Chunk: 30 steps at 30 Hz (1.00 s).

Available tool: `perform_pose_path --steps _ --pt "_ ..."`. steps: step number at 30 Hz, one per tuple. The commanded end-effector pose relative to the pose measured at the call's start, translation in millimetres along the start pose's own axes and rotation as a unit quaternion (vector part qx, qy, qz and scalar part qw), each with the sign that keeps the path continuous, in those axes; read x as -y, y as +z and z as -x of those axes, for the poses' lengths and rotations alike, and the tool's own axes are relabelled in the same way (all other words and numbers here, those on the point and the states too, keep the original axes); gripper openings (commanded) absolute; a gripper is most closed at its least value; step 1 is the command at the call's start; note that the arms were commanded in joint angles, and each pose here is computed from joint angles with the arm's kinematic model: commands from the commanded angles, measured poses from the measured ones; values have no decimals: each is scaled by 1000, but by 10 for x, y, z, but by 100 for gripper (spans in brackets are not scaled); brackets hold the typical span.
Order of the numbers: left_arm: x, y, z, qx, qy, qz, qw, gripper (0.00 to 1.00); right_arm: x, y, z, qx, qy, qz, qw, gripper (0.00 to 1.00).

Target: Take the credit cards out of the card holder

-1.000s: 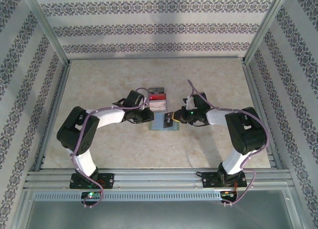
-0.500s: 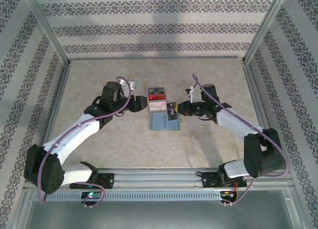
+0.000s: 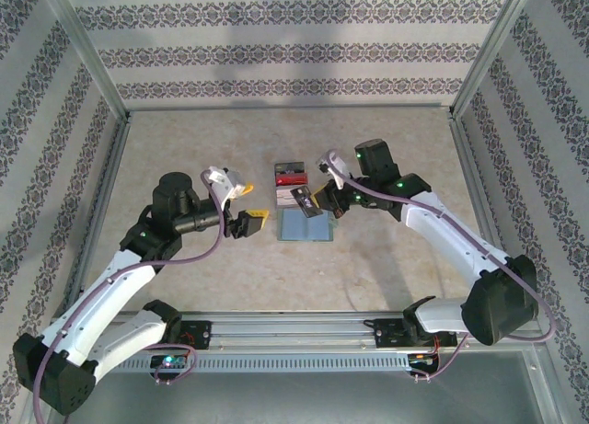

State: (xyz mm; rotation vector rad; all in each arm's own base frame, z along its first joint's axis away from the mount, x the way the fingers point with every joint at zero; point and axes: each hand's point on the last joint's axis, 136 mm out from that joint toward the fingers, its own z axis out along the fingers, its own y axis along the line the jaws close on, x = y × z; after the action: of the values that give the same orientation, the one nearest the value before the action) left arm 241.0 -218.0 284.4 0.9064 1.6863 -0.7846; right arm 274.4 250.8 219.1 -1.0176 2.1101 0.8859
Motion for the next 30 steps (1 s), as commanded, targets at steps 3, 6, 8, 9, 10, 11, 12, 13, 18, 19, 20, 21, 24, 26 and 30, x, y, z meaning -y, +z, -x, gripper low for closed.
perform_pose_path --steps 3,6,8,9,10,11,12,13,18,19,20,21,24,26,30 --pt "201 24 -2 -9 62 -73 995 80 -384 -115 57 -24 -171 14 985 0" --pt "208 98 25 3 69 -91 993 79 -526 -110 52 -29 -237 14 971 0" --pt "202 147 42 7 72 -100 992 78 -608 -103 52 -30 -277 15 960 0" --pt "209 167 41 7 73 -107 992 78 -649 -100 53 -29 -293 16 956 0" --pt "222 193 44 8 74 -115 991 77 -677 -96 53 -30 -306 17 951 0" --pt "242 210 52 10 76 -124 989 77 -702 -93 62 -30 -319 16 947 0" --pt "256 225 50 11 79 -132 988 76 -706 -90 75 -31 -327 13 945 0" --pt "271 244 37 12 82 -139 987 76 -712 -82 80 -34 -332 12 942 0" --pt "283 331 26 11 89 -158 983 63 -794 -56 165 -38 -347 26 937 0" --pt "293 349 31 11 87 -162 983 57 -816 -45 181 -36 -351 29 935 0" --pt "304 357 44 14 87 -166 982 53 -843 -37 198 -34 -354 34 934 0" --pt "314 365 53 17 86 -170 982 50 -852 -28 212 -32 -354 37 934 0" --pt "336 388 59 23 84 -175 981 35 -891 5 252 -27 -350 48 935 0" --pt "333 397 50 24 83 -175 981 22 -895 31 266 -28 -346 52 936 0" --pt "330 395 37 24 83 -172 981 1 -828 68 277 -35 -342 40 938 0"
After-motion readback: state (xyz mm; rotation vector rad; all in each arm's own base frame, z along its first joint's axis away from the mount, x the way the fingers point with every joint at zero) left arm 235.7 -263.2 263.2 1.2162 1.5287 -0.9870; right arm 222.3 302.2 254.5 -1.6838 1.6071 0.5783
